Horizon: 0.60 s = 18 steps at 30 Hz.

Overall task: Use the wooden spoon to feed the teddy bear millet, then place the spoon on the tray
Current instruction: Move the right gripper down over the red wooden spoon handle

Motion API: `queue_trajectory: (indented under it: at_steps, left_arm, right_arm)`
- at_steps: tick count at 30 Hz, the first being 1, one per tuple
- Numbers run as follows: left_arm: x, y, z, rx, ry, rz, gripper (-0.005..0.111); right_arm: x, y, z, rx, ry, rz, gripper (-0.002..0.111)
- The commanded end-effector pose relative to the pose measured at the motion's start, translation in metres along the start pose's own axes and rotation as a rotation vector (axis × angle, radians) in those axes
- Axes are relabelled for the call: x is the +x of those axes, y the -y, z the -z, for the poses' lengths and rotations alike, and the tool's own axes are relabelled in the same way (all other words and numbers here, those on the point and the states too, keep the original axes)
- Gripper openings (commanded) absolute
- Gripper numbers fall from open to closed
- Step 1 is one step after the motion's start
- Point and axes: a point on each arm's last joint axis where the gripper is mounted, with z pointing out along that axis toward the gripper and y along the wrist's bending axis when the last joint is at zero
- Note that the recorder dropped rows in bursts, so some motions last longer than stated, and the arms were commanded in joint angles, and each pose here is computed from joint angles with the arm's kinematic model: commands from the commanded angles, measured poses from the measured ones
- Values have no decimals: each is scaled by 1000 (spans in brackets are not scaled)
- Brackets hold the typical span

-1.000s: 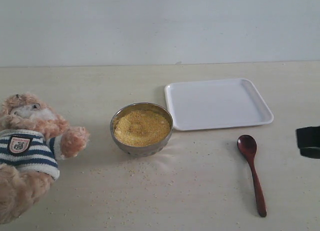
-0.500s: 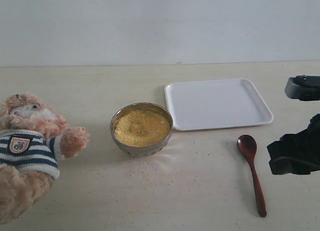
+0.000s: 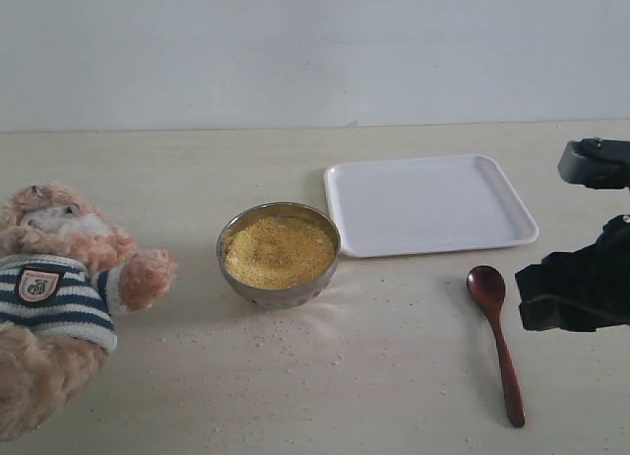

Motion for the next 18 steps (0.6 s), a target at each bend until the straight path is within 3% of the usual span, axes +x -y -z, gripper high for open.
queue_trajectory:
  at_steps: [1,6,12,18]
  left_arm:
    - [0,2,1,14,16,10,8]
    - [0,2,1,14,16,10,8]
    - [0,2,1,14,16,10,8]
    - [0,2,1,14,16,10,8]
  right_arm:
    - [0,-14,-13,-13,-22,36,60]
    - [-1,-28,-36,24,-22,44,60]
    - [7,-25,-68,137,-126,47,60]
    - [6,-24,-82,140,-112,40,60]
